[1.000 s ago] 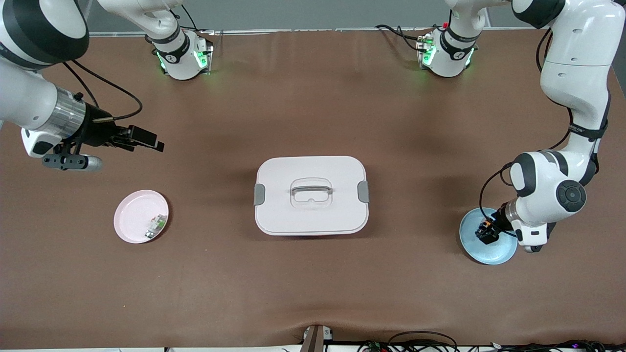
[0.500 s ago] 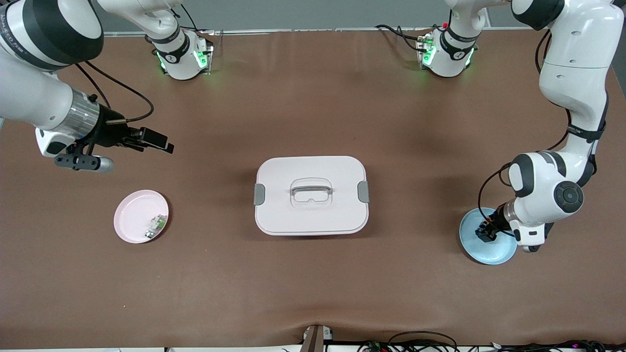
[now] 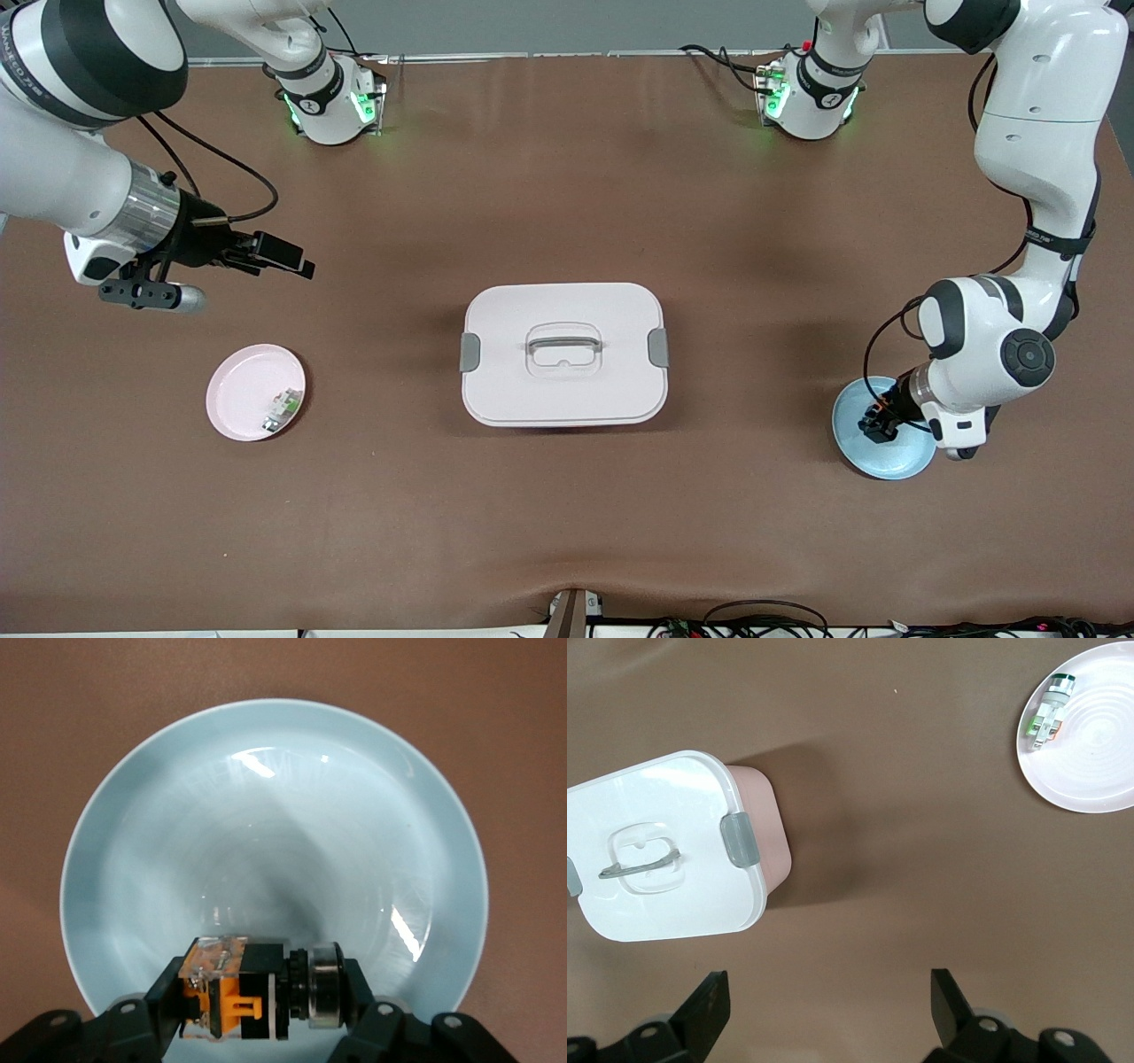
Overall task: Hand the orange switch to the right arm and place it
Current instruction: 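Grasp the orange switch with the left gripper while the right gripper advances, then lift the orange switch and carry it over the white box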
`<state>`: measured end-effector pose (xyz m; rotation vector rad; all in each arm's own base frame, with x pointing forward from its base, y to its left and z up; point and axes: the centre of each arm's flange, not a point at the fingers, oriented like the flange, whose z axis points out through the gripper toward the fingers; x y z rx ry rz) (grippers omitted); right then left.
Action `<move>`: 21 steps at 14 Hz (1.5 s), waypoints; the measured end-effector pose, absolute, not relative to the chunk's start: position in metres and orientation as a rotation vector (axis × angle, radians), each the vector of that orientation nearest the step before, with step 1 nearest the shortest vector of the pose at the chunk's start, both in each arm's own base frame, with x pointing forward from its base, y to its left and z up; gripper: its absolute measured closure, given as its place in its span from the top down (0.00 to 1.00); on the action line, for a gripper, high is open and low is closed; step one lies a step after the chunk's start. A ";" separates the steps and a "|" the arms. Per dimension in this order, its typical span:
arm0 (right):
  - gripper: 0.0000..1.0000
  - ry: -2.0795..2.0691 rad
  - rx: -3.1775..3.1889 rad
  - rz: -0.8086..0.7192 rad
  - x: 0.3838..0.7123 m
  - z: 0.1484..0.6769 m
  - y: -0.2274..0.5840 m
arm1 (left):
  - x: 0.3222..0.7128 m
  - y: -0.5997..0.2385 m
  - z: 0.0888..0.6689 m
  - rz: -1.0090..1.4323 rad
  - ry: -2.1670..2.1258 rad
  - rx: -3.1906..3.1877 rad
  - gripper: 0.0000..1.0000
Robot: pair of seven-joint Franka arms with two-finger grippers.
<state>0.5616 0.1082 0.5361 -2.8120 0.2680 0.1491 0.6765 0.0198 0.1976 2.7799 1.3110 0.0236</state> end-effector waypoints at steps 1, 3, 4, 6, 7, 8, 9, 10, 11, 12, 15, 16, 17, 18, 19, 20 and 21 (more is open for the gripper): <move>1.00 0.268 -2.812 0.149 0.562 0.536 0.108 | 0.678 0.020 0.200 0.032 1.310 2.778 0.73; 1.00 0.268 -2.812 0.149 0.562 0.536 0.108 | 0.682 0.020 0.207 0.047 1.309 2.774 0.73; 1.00 0.268 -2.812 0.149 0.562 0.536 0.108 | 0.684 0.020 0.212 0.049 1.307 2.774 0.73; 1.00 0.269 -2.812 0.149 0.562 0.536 0.108 | 0.687 0.012 0.230 0.017 1.306 2.772 0.73; 1.00 0.269 -2.812 0.149 0.562 0.536 0.108 | 0.689 0.004 0.242 -0.003 1.316 2.762 0.73; 1.00 0.269 -2.812 0.149 0.562 0.536 0.108 | 0.690 -0.005 0.254 -0.021 1.329 2.750 0.73; 1.00 0.269 -2.812 0.150 0.562 0.536 0.108 | 0.690 -0.016 0.265 -0.034 1.343 2.736 0.73; 1.00 0.269 -2.812 0.150 0.562 0.536 0.108 | 0.690 -0.029 0.275 -0.044 1.360 2.718 0.73; 1.00 0.269 -2.812 0.149 0.562 0.536 0.108 | 0.689 -0.042 0.283 -0.054 1.381 2.697 0.73; 1.00 0.270 -2.812 0.148 0.562 0.536 0.108 | 0.688 -0.056 0.291 -0.065 1.401 2.676 0.73; 1.00 0.271 -2.810 0.141 0.562 0.536 0.108 | 0.686 -0.106 0.326 -0.143 1.462 2.617 0.73; 1.00 0.272 -2.808 0.139 0.562 0.537 0.108 | 0.685 -0.124 0.342 -0.172 1.470 2.605 0.73; 1.00 0.274 -2.799 0.140 0.562 0.537 0.109 | 0.684 -0.139 0.360 -0.203 1.472 2.592 0.73; 1.00 0.278 -2.778 0.145 0.562 0.538 0.111 | 0.682 -0.152 0.376 -0.246 1.479 2.563 0.73; 1.00 0.284 -2.750 0.151 0.562 0.539 0.114 | 0.680 -0.164 0.390 -0.289 1.500 2.521 0.73; 1.00 0.288 -2.729 0.156 0.562 0.539 0.115 | 0.679 -0.174 0.400 -0.320 1.535 2.477 0.73; 1.00 0.290 -2.719 0.155 0.562 0.540 0.116 | 0.676 -0.187 0.410 -0.352 1.566 2.442 0.73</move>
